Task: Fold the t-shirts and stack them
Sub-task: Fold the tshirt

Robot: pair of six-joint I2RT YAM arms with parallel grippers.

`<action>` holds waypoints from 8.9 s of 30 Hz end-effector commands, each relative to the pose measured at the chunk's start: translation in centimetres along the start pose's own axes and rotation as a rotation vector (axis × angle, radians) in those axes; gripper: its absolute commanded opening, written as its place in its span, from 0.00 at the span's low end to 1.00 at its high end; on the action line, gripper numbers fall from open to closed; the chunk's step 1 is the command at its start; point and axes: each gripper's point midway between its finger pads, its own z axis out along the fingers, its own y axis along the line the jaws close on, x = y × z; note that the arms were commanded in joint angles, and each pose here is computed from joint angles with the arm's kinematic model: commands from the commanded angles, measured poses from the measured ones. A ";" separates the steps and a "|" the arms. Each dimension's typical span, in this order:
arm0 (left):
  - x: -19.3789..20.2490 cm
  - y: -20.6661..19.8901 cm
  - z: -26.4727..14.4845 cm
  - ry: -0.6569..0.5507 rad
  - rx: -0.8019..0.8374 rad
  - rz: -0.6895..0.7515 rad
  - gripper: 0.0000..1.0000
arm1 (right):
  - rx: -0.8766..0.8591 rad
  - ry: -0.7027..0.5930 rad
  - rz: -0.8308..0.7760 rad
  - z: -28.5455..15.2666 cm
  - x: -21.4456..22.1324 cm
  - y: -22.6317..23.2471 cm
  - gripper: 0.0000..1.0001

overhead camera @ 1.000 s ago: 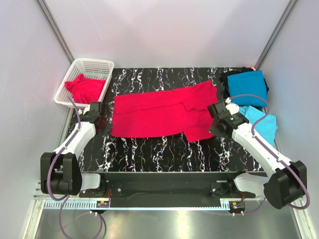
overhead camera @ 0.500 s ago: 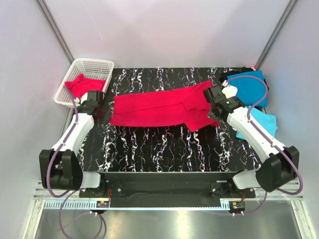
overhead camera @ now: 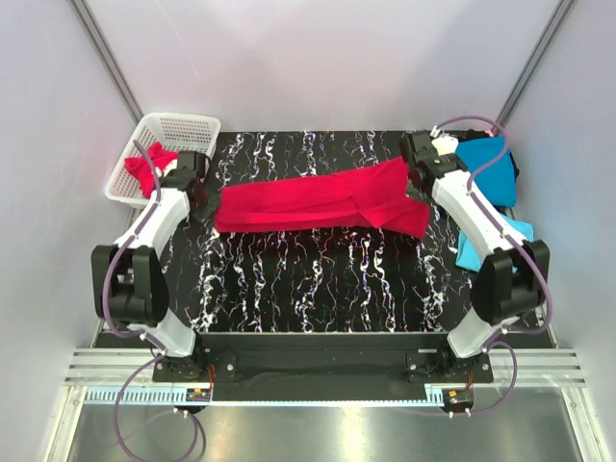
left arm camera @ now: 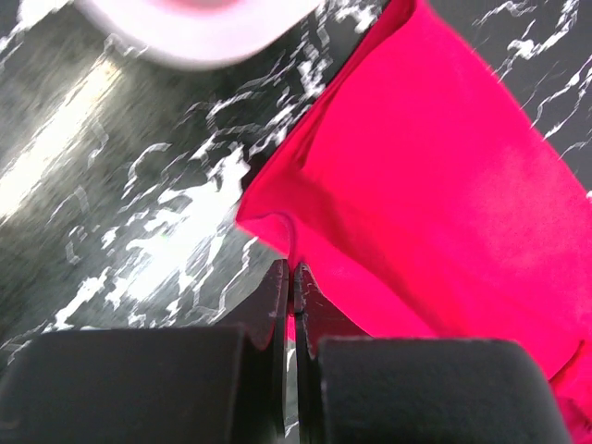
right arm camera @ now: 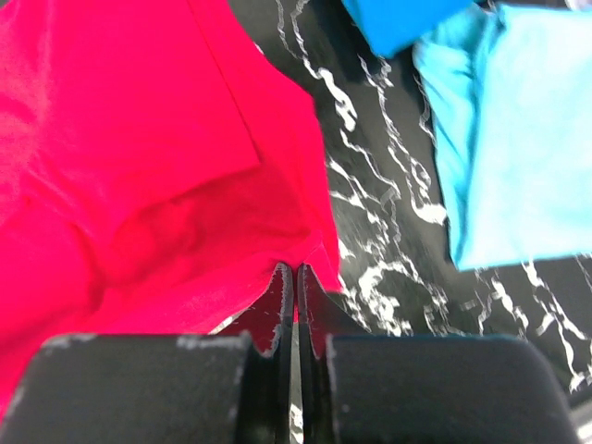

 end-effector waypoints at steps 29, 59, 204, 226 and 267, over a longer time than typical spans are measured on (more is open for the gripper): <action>-7.6 -8.8 7.5 -0.149 0.080 0.104 0.49 | -0.155 -0.055 -0.122 12.8 -7.3 9.0 0.62; 4.9 -9.0 5.9 0.167 0.216 0.252 0.49 | -0.200 0.157 -0.112 6.4 4.4 4.6 0.00; 28.8 -23.3 -3.2 0.532 0.571 0.664 0.53 | -0.137 0.153 -0.107 1.6 8.6 1.7 0.30; 35.5 -24.6 -6.5 0.605 0.669 0.645 0.45 | -0.064 0.159 -0.085 2.4 9.1 -1.7 0.28; 28.3 -29.1 -2.1 0.212 0.551 0.567 0.45 | -0.182 0.197 -0.136 8.2 9.2 2.2 0.28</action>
